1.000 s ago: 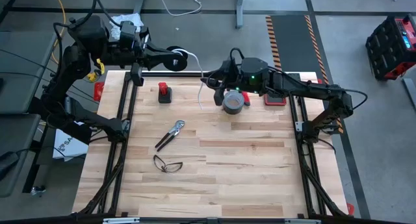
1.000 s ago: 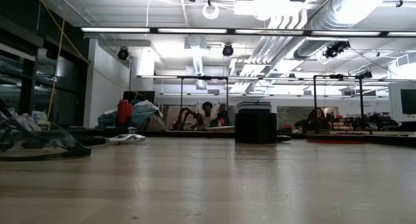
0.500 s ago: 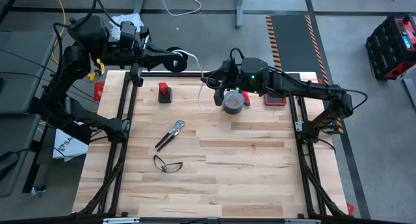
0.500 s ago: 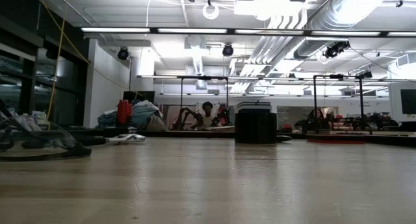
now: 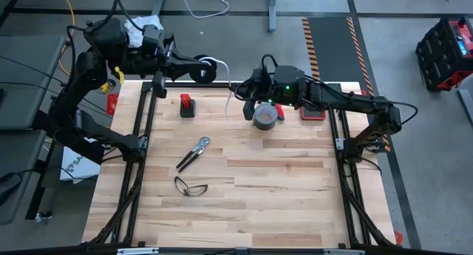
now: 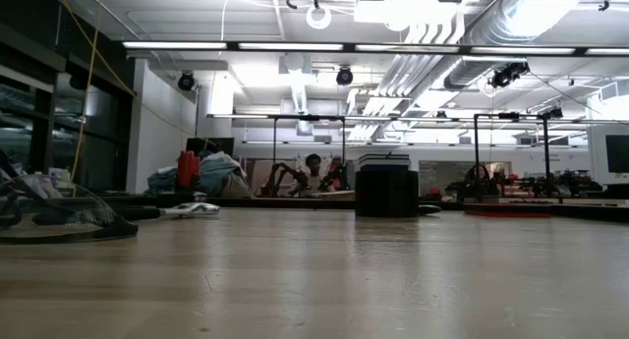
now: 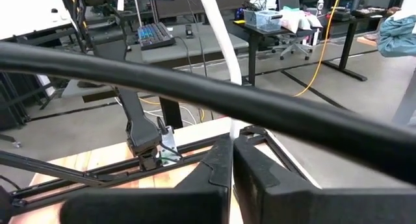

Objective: Coil cords
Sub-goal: Coil the white wire onto the black spool

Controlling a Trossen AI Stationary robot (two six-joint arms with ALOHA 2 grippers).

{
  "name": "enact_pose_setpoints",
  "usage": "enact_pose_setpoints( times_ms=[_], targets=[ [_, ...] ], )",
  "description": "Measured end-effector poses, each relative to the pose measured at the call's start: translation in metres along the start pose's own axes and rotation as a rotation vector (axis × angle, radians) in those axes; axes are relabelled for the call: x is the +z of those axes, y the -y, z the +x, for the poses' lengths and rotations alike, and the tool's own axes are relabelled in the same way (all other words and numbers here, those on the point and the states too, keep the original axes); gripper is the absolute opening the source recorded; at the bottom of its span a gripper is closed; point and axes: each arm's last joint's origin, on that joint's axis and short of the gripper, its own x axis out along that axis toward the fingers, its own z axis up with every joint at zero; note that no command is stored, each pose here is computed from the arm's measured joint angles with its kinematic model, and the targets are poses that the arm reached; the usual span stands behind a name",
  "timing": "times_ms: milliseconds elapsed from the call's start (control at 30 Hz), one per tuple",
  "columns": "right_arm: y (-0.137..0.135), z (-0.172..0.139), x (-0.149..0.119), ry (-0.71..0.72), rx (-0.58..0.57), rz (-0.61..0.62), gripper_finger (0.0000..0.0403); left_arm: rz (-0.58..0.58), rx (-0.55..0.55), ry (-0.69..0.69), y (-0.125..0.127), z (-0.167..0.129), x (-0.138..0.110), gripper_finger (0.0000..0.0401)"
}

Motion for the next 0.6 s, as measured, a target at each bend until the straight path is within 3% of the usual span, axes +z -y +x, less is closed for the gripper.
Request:
enact_pose_setpoints(
  times_ms=[167, 333, 467, 600],
  targets=[
    [-0.014, -0.002, 0.001, 0.02, 0.084, -0.018, 0.0001, -0.041, 0.045, -0.013, -0.003, 0.007, -0.006, 0.0],
    [-0.029, -0.004, 0.003, 0.055, 0.13, -0.057, 0.0, -0.049, 0.093, 0.086, -0.009, 0.018, -0.004, 0.0],
    [-0.031, -0.005, 0.003, 0.058, 0.106, -0.066, 0.0, -0.133, -0.002, 0.168, -0.009, 0.028, 0.001, 0.0],
    [-0.031, -0.005, 0.006, 0.085, 0.105, -0.076, 0.0, -0.265, -0.129, 0.141, -0.006, 0.031, 0.001, 0.0]
  ],
)
